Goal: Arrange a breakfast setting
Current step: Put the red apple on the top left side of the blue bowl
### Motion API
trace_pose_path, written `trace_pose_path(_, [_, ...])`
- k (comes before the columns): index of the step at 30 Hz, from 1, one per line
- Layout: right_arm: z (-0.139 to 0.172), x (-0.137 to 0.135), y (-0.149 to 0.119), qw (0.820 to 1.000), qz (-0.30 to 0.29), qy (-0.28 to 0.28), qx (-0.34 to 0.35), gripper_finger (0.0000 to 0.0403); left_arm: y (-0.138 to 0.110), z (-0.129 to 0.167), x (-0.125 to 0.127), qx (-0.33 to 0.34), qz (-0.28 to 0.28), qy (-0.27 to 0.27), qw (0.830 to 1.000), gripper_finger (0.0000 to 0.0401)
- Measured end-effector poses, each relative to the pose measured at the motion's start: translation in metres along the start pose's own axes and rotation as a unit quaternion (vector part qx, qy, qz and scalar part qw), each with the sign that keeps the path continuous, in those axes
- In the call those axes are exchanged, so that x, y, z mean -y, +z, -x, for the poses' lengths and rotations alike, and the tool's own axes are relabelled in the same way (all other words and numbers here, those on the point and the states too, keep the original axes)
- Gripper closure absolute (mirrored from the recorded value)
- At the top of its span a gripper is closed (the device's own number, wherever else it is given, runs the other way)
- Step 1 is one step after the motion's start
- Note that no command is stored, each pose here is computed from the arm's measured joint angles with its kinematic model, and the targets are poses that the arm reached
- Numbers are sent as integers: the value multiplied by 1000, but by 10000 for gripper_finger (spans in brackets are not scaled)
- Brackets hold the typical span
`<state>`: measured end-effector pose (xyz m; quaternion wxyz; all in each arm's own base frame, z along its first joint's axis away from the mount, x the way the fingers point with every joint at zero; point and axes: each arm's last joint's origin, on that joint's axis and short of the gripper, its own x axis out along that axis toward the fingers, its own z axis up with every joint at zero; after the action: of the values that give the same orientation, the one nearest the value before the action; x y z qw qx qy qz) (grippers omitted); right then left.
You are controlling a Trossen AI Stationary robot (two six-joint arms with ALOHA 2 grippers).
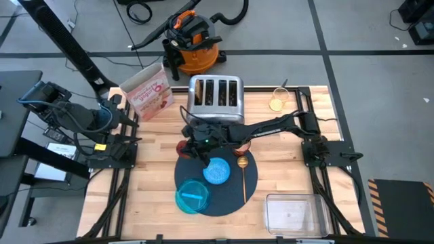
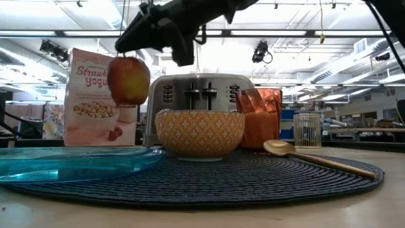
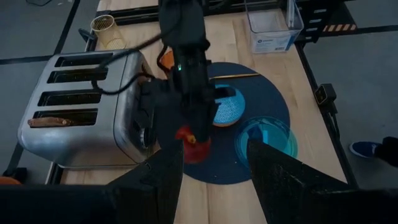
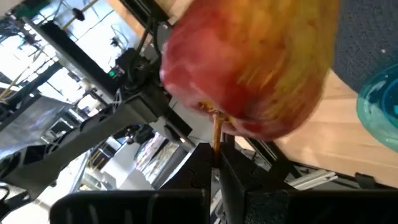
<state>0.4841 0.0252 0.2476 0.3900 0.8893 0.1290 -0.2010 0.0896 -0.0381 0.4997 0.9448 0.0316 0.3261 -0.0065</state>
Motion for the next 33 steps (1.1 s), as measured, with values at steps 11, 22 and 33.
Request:
trace_pose_path(11, [-11, 7, 28, 997, -18, -72, 32, 387, 0, 0, 0, 0, 2, 0, 1000, 219])
trace_pose_path(22, [-9, 14, 35, 990, -29, -123, 58, 387, 1, 0, 0, 7, 0, 6, 1000, 219])
trace_pose_path(33, [-8, 17, 38, 987, -33, -141, 73, 387, 2, 0, 0, 10, -3, 6, 1000, 219])
